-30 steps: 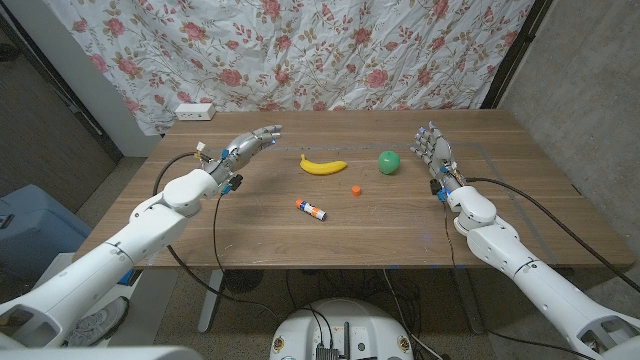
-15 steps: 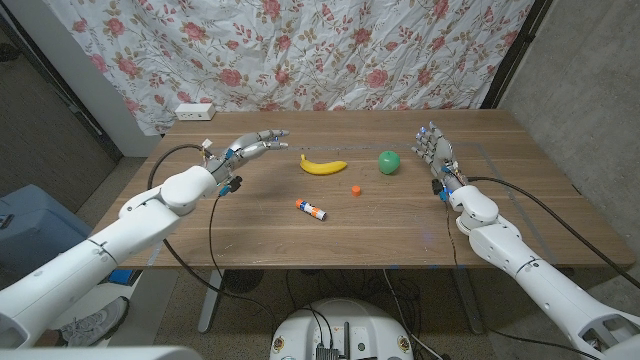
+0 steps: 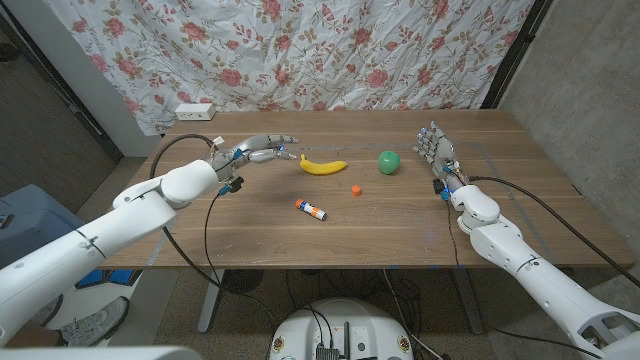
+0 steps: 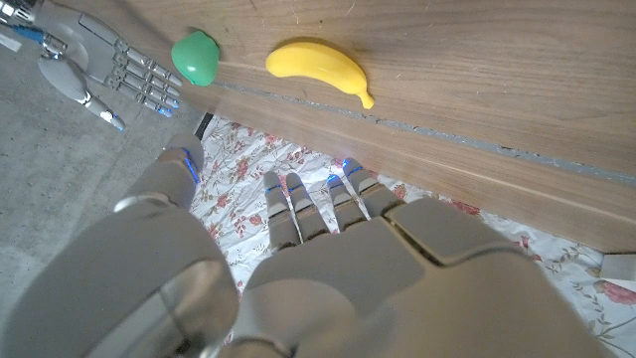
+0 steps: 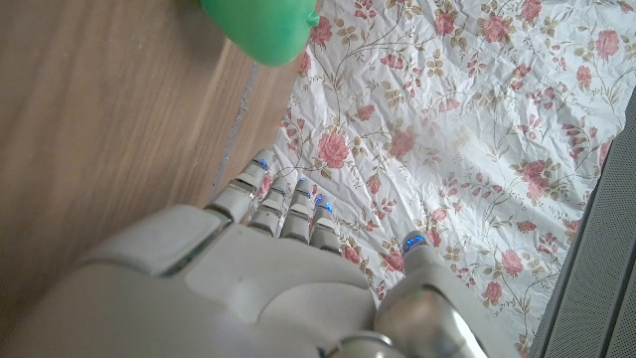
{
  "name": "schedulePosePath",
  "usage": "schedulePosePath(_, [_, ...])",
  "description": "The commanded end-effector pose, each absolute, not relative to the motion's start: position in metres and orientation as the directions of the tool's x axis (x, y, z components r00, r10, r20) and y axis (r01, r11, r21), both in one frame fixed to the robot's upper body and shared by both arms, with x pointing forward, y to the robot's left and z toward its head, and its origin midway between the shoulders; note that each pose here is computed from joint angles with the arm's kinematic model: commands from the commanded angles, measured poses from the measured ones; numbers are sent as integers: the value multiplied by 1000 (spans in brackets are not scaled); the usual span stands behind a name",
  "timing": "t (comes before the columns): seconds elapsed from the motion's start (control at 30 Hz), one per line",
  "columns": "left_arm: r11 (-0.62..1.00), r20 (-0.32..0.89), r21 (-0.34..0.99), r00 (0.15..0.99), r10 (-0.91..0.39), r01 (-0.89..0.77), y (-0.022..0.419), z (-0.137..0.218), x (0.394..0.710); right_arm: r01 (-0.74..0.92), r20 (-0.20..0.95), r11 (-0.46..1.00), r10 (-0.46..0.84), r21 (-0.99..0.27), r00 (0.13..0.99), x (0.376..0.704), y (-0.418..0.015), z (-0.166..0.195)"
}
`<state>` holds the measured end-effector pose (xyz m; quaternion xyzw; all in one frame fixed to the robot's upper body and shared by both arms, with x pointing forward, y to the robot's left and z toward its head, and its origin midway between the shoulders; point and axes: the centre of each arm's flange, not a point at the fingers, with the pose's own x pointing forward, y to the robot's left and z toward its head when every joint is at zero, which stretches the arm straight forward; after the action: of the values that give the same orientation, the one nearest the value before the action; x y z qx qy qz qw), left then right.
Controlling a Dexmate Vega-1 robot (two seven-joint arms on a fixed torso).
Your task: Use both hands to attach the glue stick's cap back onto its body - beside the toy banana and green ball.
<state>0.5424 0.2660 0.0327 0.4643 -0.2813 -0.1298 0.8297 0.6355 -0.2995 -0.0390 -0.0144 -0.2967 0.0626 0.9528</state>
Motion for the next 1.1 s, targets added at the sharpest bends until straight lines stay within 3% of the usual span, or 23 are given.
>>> schedulePosePath(0.03, [374,293,920,835,-466,-114,247,40,521,-96,562,993,121,-73,818,635,-306,-40])
schedulePosePath(1.1, [-82,146,976,887,-438,-201,190,34,491,-87,569,995,105,-58,816,637,-318,-42])
